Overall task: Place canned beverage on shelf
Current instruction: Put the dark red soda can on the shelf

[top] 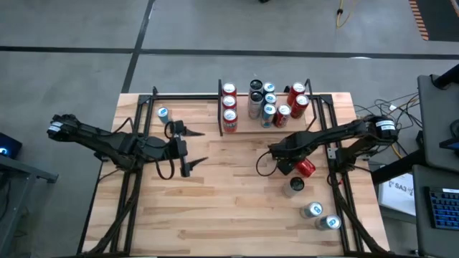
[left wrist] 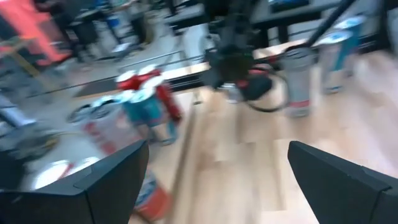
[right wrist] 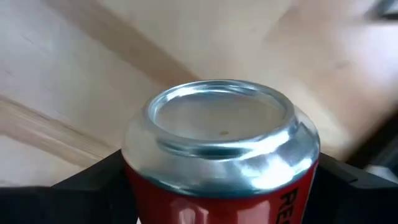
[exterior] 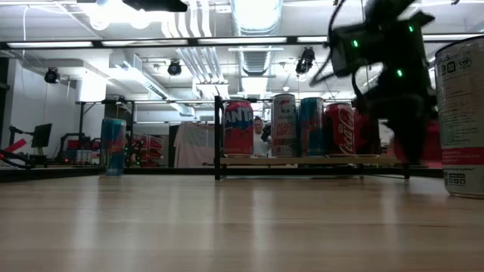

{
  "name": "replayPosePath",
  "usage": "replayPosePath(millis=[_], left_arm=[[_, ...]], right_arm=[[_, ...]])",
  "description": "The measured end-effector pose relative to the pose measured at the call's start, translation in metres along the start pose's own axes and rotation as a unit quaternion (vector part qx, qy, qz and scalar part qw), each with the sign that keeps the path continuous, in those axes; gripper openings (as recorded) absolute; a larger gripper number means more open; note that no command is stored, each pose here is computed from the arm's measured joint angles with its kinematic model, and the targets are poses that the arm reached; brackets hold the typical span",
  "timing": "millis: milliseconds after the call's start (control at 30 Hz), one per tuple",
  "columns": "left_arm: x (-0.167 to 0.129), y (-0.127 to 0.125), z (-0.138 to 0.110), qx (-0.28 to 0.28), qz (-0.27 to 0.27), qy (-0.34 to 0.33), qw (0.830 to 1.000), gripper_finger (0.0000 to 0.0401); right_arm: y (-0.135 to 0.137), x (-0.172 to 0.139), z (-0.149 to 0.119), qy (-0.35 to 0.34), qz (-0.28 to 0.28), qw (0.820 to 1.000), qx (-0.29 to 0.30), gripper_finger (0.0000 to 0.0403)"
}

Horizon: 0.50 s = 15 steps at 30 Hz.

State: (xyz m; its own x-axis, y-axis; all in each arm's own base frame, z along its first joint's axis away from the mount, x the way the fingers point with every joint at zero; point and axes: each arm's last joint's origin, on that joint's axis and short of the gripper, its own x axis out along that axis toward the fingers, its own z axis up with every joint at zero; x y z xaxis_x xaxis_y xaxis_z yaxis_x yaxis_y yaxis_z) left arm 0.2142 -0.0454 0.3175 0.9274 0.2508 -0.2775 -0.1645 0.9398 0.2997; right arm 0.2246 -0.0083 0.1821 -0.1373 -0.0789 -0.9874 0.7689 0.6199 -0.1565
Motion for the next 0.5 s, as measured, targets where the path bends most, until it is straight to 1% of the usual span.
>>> replayPosePath(millis=[67, 167, 233, 267, 333, 367, 433, 500], left_arm=[[0.000, -0.001, 0.001, -0.015, -0.020, -0.006, 1.000, 0.0369], [0.002, -0.002, 0.002, -0.041, -0.026, -0.012, 0.999, 0.0368], [0.005, -0.004, 0.003, -0.056, -0.026, -0.016, 0.998, 0.0368], [0.008, -0.006, 0.003, -0.063, -0.027, -0.018, 0.997, 0.0369], [0.015, -0.010, 0.004, -0.071, -0.031, -0.026, 0.997, 0.0369], [0.020, -0.013, 0.004, -0.072, -0.037, -0.030, 0.996, 0.0368], [0.030, -0.020, 0.005, -0.075, -0.045, -0.043, 0.995, 0.0368], [0.040, -0.026, 0.006, -0.071, -0.051, -0.056, 0.995, 0.0368]], right_arm=[[0.000, -0.019, 0.004, -0.027, 0.001, 1.000, -0.006, 0.0292], [0.004, -0.051, 0.010, -0.096, 0.031, 0.994, -0.031, 0.0292], [0.011, -0.074, 0.014, -0.158, 0.051, 0.985, -0.052, 0.0292], [0.015, -0.084, 0.014, -0.192, 0.058, 0.977, -0.073, 0.0292], [0.027, -0.104, 0.013, -0.270, 0.067, 0.953, -0.123, 0.0292], [0.034, -0.111, 0.012, -0.310, 0.071, 0.937, -0.145, 0.0292], [0.050, -0.123, 0.007, -0.385, 0.077, 0.898, -0.201, 0.0292], [0.066, -0.130, 0.001, -0.446, 0.073, 0.859, -0.240, 0.0292]])
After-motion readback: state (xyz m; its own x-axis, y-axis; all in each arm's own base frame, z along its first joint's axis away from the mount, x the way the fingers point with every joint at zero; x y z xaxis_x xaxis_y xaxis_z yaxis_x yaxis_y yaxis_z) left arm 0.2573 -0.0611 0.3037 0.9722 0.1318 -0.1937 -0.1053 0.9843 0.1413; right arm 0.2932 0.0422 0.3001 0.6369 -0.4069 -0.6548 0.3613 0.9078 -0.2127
